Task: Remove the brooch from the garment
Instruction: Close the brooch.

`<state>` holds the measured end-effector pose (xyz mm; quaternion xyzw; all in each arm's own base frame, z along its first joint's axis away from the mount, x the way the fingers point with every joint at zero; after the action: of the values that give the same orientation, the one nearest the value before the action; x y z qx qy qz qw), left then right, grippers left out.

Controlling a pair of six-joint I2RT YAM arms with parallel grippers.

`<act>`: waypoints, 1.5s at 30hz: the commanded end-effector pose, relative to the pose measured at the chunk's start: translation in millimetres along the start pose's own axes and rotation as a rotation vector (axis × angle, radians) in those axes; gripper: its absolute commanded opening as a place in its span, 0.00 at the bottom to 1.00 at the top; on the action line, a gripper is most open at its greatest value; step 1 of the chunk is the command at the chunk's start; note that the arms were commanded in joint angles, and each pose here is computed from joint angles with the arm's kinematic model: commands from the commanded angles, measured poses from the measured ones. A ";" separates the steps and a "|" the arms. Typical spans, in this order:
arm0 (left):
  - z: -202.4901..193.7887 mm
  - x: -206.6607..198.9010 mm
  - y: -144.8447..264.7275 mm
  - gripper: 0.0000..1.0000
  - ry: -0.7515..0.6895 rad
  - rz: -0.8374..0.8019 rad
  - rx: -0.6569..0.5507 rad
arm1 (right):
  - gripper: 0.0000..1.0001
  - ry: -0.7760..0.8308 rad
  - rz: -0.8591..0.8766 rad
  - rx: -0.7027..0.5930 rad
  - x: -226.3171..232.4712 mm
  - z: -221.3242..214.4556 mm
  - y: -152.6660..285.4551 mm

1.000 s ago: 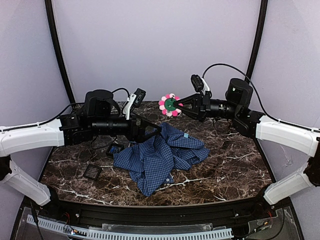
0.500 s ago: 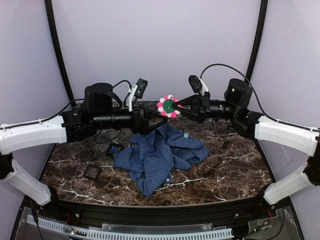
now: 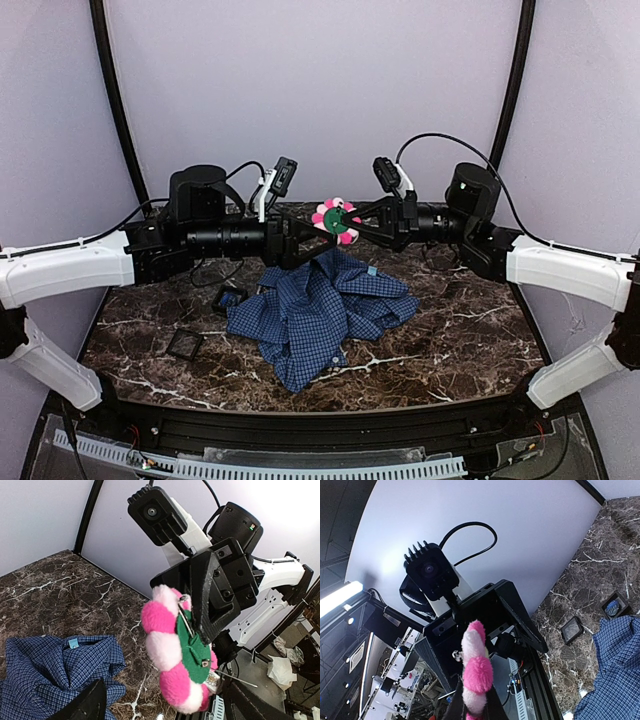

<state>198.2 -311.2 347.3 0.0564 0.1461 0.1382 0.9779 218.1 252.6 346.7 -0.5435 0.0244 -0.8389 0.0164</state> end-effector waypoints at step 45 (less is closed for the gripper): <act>16.3 -8.4 7.0 0.62 0.027 -0.033 -0.068 | 0.00 0.015 0.040 0.065 1.0 -14.4 -7.8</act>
<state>197.1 -312.2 350.2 0.0445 0.1678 0.1322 0.9759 210.1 257.9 341.9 -0.5472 0.0092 -0.8363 0.0318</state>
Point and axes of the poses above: each gripper's point midway between its finger pads, its own y axis back along the fingers, its own x axis along the line the jaws close on, z = x × y, the point moved 10 cm from there along y, back along the fingers, and after that the axes turned 9 degrees about -y, right-handed, at the moved point
